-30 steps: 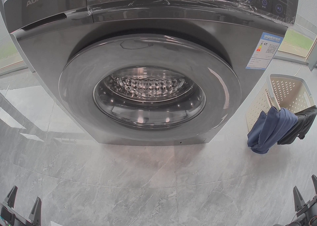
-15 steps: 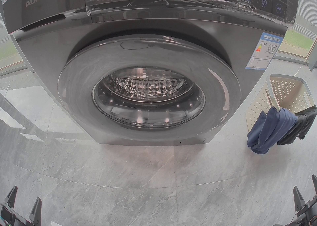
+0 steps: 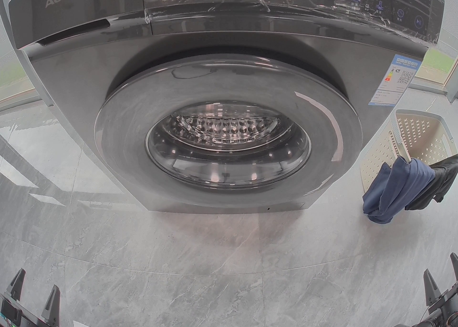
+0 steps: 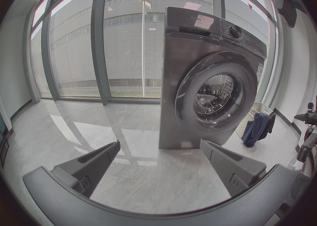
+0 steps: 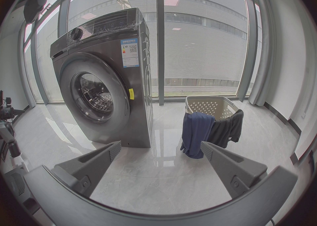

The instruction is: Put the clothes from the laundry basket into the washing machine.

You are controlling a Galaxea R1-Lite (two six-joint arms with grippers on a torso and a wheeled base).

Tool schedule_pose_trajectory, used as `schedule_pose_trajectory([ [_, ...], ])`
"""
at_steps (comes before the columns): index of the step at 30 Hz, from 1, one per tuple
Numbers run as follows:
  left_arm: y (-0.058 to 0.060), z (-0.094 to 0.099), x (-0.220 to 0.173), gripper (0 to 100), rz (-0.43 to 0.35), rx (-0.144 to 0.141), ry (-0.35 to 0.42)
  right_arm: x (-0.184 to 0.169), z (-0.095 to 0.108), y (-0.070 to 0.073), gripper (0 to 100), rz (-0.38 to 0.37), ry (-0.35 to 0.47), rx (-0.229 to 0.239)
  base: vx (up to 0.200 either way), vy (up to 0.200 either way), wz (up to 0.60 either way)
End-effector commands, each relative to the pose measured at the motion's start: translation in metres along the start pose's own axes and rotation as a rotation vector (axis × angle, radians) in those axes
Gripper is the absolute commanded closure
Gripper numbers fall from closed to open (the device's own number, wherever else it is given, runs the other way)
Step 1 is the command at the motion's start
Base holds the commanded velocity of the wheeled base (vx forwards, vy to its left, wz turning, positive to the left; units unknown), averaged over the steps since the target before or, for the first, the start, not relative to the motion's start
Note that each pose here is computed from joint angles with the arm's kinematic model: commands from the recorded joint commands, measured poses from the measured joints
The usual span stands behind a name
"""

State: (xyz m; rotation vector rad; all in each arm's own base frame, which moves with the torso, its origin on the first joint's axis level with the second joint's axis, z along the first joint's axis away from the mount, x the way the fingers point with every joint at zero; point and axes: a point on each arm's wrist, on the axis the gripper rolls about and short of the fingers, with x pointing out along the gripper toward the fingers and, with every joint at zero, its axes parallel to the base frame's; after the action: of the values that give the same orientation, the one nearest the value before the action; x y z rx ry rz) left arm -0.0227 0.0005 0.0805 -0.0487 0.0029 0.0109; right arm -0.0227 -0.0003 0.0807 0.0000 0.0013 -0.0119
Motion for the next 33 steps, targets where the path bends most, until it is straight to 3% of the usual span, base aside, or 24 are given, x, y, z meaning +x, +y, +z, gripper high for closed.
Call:
schedule_pose_trajectory([
  [1, 0.0003, -0.0049, -0.0002, 0, 0.000, 0.000, -0.002, 0.0006, -0.0046, 0.0000, 0, 0.000, 0.008, 0.000, 0.200, 0.000, 0.00],
  [7, 0.0003, -0.0049, -0.0002, 0, 0.000, 0.000, -0.002, 0.0006, -0.0047, 0.0000, 0, 0.000, 0.009, 0.000, 0.200, 0.000, 0.00],
  [16, 0.0003, -0.0049, -0.0002, 0, 0.000, 0.000, -0.002, 0.0006, -0.0047, 0.0000, 0, 0.000, 0.009, 0.000, 0.000, 0.000, 0.00],
  [25, 0.0003, -0.0049, -0.0002, 0, 0.000, 0.000, -0.002, 0.0006, -0.0046, 0.0000, 0, 0.000, 0.008, 0.000, 0.000, -0.200, 0.00],
  [33, 0.0003, -0.0049, -0.0002, 0, 0.000, 0.001, -0.002, 0.0006, -0.0047, 0.0000, 0, 0.000, 0.009, -0.002, 0.000, 0.000, 0.00],
])
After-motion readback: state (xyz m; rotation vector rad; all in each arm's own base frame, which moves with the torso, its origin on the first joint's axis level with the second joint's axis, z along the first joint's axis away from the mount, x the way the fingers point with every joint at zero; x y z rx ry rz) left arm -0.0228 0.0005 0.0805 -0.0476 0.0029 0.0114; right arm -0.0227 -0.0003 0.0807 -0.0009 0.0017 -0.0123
